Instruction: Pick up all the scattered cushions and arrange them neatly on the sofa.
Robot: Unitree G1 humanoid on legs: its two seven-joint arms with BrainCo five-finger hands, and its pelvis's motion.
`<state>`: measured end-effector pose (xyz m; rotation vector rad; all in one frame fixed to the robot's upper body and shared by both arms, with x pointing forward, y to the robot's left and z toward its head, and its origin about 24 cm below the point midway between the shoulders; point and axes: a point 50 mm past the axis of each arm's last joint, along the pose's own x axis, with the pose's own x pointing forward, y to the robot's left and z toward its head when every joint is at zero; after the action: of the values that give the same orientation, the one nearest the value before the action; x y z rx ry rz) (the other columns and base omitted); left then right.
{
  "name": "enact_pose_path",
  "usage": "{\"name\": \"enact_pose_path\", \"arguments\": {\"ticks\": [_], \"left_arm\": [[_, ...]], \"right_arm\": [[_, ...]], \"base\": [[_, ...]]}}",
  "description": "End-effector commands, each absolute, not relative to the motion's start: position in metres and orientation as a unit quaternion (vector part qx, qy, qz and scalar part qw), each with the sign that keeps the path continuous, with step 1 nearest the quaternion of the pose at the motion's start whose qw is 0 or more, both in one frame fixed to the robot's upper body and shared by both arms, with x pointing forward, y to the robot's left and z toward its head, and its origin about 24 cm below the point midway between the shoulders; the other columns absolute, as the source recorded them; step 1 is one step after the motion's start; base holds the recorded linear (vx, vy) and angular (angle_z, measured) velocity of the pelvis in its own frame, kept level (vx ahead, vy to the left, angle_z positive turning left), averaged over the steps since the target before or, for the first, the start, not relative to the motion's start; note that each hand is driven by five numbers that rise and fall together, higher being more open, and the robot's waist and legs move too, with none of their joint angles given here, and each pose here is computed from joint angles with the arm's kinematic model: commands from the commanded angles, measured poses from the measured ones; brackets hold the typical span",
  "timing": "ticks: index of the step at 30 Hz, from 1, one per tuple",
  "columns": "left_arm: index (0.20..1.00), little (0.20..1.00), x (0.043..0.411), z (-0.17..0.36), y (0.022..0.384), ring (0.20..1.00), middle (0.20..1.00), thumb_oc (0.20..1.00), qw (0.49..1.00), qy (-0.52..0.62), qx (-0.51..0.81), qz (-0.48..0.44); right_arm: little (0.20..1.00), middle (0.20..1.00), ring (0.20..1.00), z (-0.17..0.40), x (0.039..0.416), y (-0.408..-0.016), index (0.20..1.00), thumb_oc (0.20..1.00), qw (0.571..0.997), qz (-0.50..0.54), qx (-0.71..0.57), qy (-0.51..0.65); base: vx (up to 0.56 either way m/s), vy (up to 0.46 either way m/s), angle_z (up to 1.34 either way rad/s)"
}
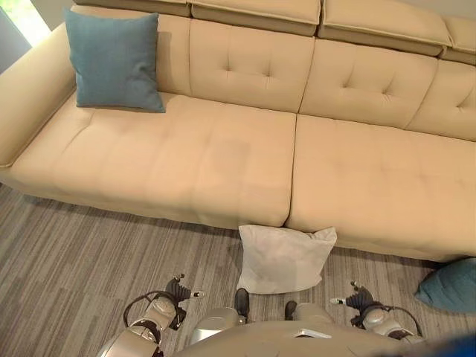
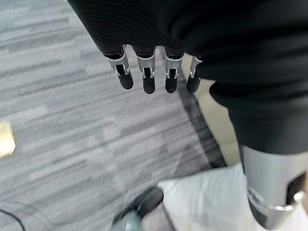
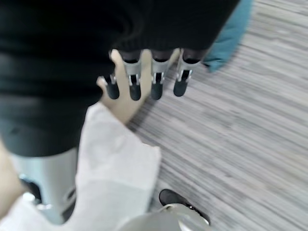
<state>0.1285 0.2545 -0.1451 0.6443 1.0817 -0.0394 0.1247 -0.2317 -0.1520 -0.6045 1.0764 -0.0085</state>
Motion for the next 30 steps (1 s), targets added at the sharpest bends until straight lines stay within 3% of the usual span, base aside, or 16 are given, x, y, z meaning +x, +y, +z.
{"name": "enact_pose_path", "arguments": {"ticks": [1, 18, 24, 30], "left_arm": [[1.0, 1.0, 0.121, -0.15, 0.245, 1.0, 1.0, 1.0, 0.814, 0.507, 0.283, -0.017], [1.0, 1.0, 0.122, -0.153, 0.232, 1.0, 1.0, 1.0, 0.81, 0.51, 0.286, -0.05], [1.0, 1.0, 0.117, -0.154, 0.235, 1.0, 1.0, 1.0, 0.807, 0.517, 0.282, -0.039], [1.0, 1.0, 0.12, -0.149, 0.25, 1.0, 1.0, 1.0, 0.81, 0.513, 0.282, -0.007]], "right_arm": [[1.0, 1.0, 1.0, -0.147, 0.121, -0.25, 1.0, 1.0, 0.809, -0.011, -0.313, 0.497], [1.0, 1.0, 1.0, -0.144, 0.115, -0.266, 1.0, 1.0, 0.806, -0.04, -0.312, 0.502], [1.0, 1.0, 1.0, -0.149, 0.108, -0.258, 1.0, 1.0, 0.797, -0.018, -0.315, 0.515], [1.0, 1.0, 1.0, -0.146, 0.129, -0.248, 1.0, 1.0, 0.81, -0.002, -0.324, 0.488]], "base": [[0.07, 0.002, -0.57], [-0.03, -0.127, 0.32], [0.1, 0.121, -0.06], [-0.03, 0.13, -0.46]]}}
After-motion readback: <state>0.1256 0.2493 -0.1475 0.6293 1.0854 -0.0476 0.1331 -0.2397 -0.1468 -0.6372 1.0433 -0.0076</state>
